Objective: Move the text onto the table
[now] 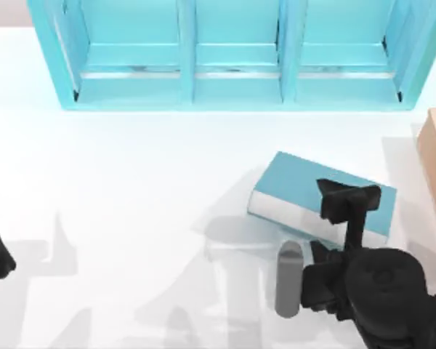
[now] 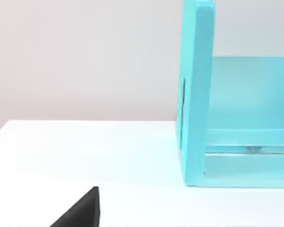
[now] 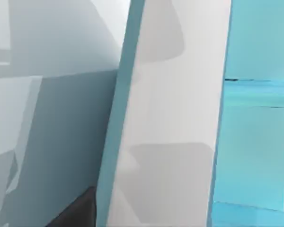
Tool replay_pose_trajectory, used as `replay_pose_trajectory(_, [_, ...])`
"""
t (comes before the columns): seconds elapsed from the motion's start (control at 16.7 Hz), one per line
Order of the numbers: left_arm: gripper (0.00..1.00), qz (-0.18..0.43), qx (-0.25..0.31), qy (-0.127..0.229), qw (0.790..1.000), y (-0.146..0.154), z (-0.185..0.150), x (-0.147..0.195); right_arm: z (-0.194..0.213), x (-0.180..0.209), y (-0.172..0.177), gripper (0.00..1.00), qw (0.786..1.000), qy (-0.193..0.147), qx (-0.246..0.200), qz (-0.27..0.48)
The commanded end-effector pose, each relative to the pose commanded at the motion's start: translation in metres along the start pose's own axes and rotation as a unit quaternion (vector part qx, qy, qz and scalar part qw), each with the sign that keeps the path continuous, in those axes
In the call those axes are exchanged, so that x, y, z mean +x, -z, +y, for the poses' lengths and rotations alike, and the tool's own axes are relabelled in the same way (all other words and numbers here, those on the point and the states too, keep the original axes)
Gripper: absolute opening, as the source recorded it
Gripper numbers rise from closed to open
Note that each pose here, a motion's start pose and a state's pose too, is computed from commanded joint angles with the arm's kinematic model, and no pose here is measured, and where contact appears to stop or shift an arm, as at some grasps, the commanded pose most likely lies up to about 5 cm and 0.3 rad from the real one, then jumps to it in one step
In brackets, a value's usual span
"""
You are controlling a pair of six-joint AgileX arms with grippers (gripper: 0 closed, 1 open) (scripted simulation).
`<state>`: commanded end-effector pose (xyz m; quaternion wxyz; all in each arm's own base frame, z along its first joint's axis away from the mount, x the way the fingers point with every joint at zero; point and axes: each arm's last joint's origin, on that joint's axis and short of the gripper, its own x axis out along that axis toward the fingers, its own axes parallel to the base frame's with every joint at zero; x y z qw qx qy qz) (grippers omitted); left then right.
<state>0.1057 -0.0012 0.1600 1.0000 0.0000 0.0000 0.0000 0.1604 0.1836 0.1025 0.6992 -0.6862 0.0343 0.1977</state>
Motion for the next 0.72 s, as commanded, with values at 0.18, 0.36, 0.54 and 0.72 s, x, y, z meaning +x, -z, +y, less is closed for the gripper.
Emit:
replay_pose_trajectory(0.18, [1.00,0.000,0.000,0.000,1.000,0.000,0.000,0.000,0.005,-0.035,-0.018,1.00,1.000,0.007,-0.001,-0.008])
replay_pose_trajectory(0.36, [1.00,0.000,0.000,0.000,1.000,0.000,0.000,0.000,0.009,-0.070,-0.027,1.00,1.000,0.022,0.006,-0.013])
replay_pose_trajectory(0.54, [1.00,0.000,0.000,0.000,1.000,0.000,0.000,0.000,0.020,-0.093,-0.019,1.00,1.000,0.025,0.003,-0.007])
replay_pose_trajectory(0.72, [1.00,0.000,0.000,0.000,1.000,0.000,0.000,0.000,0.025,-0.101,-0.013,1.00,1.000,0.028,0.001,-0.004])
